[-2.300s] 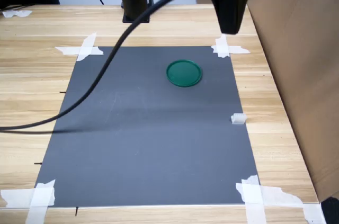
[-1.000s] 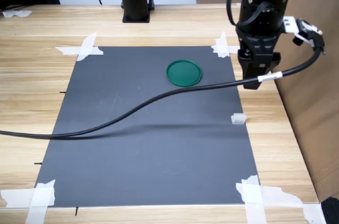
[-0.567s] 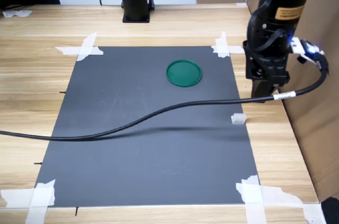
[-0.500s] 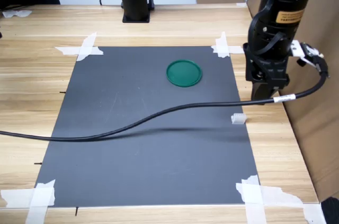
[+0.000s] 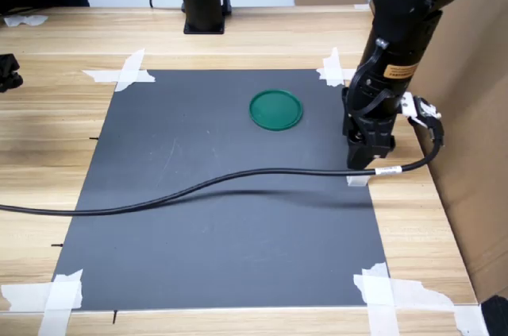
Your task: Grasp a white terminal and put it in the green lid.
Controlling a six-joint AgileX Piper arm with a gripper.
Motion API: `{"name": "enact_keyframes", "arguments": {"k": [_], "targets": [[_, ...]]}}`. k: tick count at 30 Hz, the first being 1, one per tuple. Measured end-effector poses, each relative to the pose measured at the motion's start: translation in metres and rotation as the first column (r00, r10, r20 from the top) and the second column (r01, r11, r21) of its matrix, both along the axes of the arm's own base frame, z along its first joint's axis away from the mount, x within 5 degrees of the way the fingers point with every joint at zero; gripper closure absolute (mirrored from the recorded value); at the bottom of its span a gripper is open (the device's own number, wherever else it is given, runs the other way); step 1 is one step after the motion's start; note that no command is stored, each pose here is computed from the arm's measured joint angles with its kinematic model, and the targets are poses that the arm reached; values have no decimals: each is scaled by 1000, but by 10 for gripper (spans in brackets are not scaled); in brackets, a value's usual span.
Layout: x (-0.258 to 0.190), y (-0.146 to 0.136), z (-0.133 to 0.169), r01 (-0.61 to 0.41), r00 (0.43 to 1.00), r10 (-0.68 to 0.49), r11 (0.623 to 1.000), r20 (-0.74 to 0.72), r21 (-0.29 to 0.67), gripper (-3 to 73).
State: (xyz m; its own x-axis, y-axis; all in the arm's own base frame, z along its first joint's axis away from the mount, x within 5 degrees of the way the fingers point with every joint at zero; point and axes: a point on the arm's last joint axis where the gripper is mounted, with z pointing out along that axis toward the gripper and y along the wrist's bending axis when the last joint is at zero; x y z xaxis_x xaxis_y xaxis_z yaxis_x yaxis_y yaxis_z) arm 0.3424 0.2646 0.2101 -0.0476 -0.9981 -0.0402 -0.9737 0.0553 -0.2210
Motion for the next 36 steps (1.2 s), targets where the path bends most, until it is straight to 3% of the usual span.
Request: {"name": "enact_keyframes", "arguments": {"k": [10, 15, 25, 36], "targets": [[-4, 13, 7, -16, 1000, 15, 999, 20, 45, 87], [4, 20, 33, -1, 996, -7, 996, 86, 94, 88], [29, -14, 30, 52, 996, -57, 996, 71, 77, 88], [19, 1, 17, 35, 999, -36, 997, 13, 64, 89]]}}
